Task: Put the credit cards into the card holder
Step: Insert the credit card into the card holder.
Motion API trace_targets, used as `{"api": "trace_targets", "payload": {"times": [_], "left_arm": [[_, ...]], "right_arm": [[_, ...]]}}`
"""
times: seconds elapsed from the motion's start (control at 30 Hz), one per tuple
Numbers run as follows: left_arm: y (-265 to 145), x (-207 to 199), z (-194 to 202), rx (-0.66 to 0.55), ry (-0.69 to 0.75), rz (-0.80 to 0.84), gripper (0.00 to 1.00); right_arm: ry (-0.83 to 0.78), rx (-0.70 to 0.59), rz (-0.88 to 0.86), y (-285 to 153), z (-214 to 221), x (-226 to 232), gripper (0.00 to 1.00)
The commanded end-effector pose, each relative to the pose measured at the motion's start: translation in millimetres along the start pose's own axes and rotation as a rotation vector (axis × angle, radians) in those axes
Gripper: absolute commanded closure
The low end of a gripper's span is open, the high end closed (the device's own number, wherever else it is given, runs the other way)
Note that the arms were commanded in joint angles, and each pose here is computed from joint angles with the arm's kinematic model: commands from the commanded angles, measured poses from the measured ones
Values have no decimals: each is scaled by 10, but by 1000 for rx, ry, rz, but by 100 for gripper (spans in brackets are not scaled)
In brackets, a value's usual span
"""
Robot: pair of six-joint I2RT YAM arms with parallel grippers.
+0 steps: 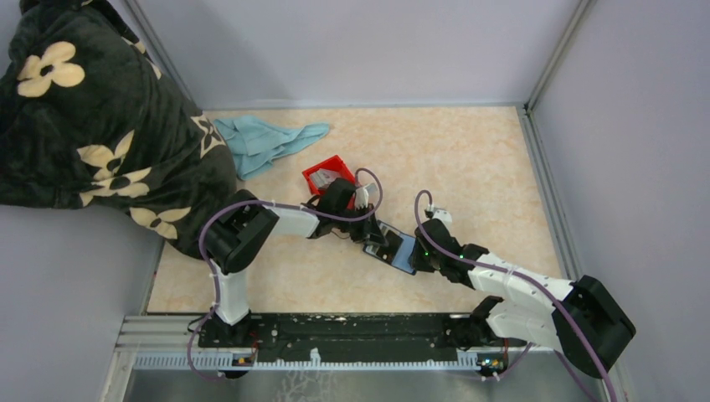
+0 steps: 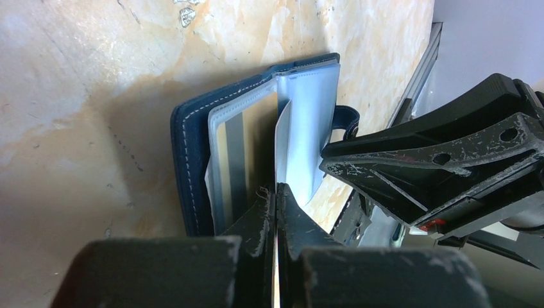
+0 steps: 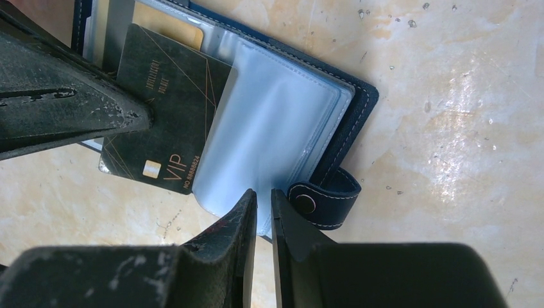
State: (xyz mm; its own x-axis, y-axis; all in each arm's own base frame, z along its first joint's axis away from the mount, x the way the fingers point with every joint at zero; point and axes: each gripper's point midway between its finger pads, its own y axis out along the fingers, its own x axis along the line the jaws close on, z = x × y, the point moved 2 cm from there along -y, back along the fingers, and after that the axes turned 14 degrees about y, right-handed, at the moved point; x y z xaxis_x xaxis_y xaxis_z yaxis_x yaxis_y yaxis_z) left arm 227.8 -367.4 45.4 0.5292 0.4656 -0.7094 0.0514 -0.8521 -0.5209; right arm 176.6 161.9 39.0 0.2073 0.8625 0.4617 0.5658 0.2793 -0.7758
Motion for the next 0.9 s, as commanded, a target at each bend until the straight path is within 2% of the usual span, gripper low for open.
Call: {"api": "trace_targets", "payload": {"times": [0.0, 0.53, 0.87], "left_arm": [[72, 22, 179, 64, -11, 6, 100], [189, 10, -44, 21, -5, 40, 100], [195, 62, -53, 3, -24, 35, 100]], "right_arm": [[-14, 28, 90, 34, 117, -270, 85], [-17, 38, 94, 30, 137, -289, 85], [-17, 41, 90, 33, 142, -279, 85]]}}
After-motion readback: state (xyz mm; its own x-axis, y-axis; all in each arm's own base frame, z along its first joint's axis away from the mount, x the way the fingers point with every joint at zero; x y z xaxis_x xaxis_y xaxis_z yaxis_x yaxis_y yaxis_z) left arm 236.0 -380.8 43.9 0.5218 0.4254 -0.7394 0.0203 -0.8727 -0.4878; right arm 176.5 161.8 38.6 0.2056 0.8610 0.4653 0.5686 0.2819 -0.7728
